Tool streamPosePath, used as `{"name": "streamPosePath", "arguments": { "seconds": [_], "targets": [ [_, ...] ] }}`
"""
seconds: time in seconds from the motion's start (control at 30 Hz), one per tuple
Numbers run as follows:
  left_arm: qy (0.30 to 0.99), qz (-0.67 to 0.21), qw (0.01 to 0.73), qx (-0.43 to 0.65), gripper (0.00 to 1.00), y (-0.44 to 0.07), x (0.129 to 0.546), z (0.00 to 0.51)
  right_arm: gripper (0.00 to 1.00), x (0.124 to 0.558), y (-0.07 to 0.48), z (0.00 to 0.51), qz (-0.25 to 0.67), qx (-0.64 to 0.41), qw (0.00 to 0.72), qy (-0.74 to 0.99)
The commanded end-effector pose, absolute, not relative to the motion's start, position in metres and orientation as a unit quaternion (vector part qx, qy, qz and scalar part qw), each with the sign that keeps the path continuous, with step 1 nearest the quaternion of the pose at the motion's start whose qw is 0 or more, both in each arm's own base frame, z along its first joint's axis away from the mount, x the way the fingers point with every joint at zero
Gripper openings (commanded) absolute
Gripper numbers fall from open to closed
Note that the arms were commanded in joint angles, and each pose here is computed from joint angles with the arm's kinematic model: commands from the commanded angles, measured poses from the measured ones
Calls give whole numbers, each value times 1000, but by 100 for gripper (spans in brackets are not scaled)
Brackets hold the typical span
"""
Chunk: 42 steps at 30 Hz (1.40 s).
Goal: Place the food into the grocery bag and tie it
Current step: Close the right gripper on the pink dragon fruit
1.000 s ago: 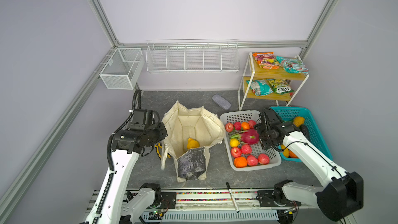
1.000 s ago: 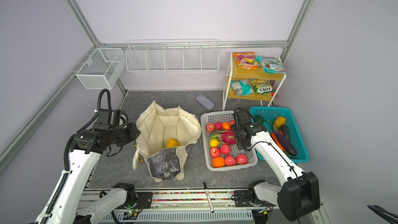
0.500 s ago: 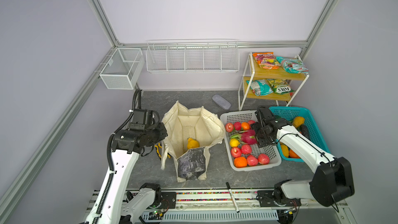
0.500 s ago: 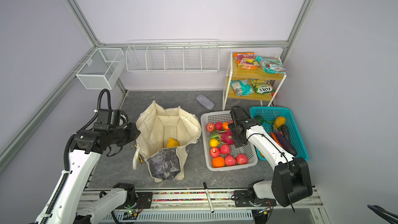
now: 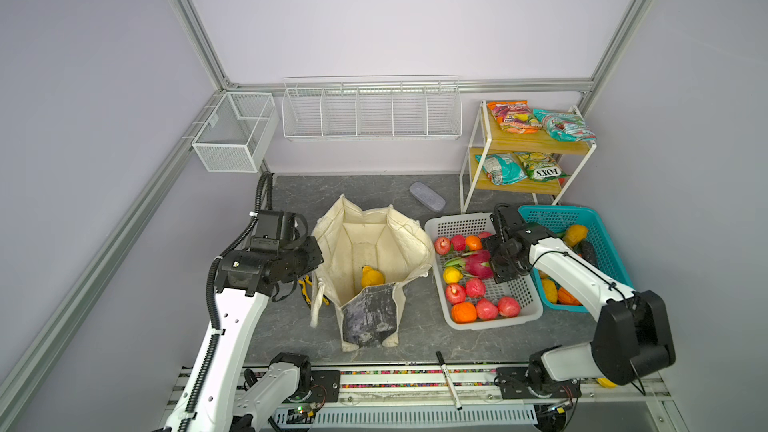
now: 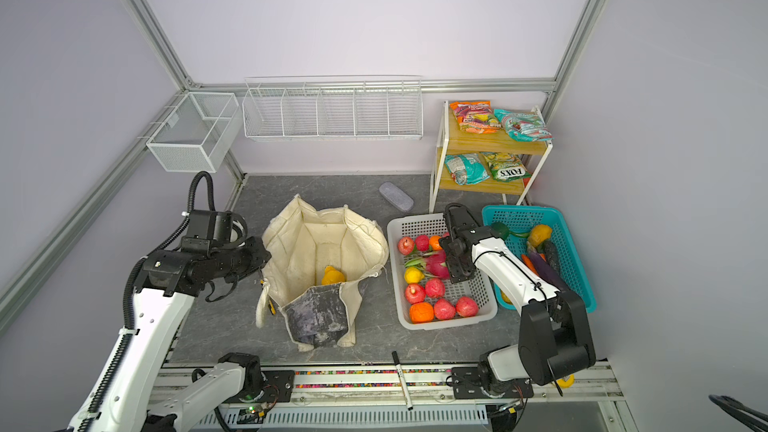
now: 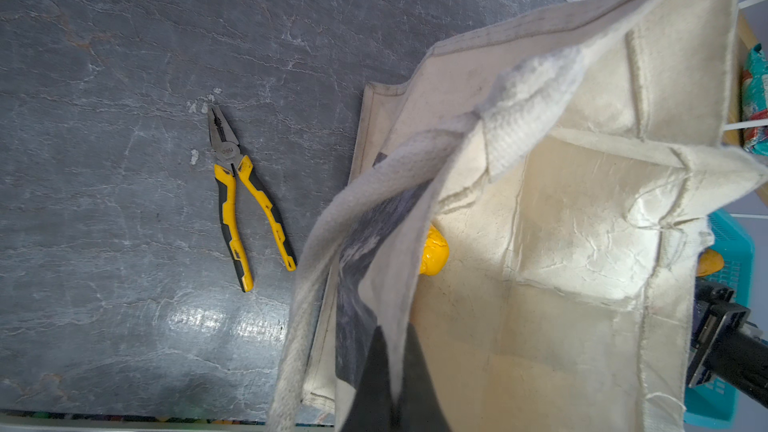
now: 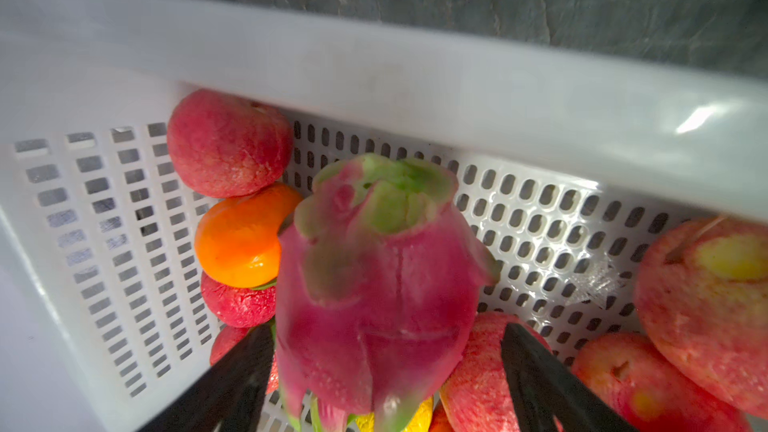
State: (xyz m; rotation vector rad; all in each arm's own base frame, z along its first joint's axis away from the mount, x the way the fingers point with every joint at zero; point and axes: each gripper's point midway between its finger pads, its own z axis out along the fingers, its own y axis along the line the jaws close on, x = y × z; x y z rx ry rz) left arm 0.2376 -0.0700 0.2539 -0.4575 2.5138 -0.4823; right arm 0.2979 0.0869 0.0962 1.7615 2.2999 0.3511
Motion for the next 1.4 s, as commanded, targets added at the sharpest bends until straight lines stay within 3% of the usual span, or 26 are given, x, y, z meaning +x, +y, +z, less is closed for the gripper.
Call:
{"name": "streamPosePath", "arguments": {
  "seconds": [0.0,1.07,1.17,1.37],
  "targets": [
    [930,-178,274,-167,0,-69,237,262,88,299,87,97,118,626,98,765],
    [932,-172,272,-163,0,-69,237,261,89,304,94,62,73,617,50,782],
    [933,-172,272,-164,0,-68,237,261,99,307,94,65,78,613,56,784],
    [933,-171,273,-163,0,-68,238,261,86,305,91,73,88,614,73,781]
  ]
}}
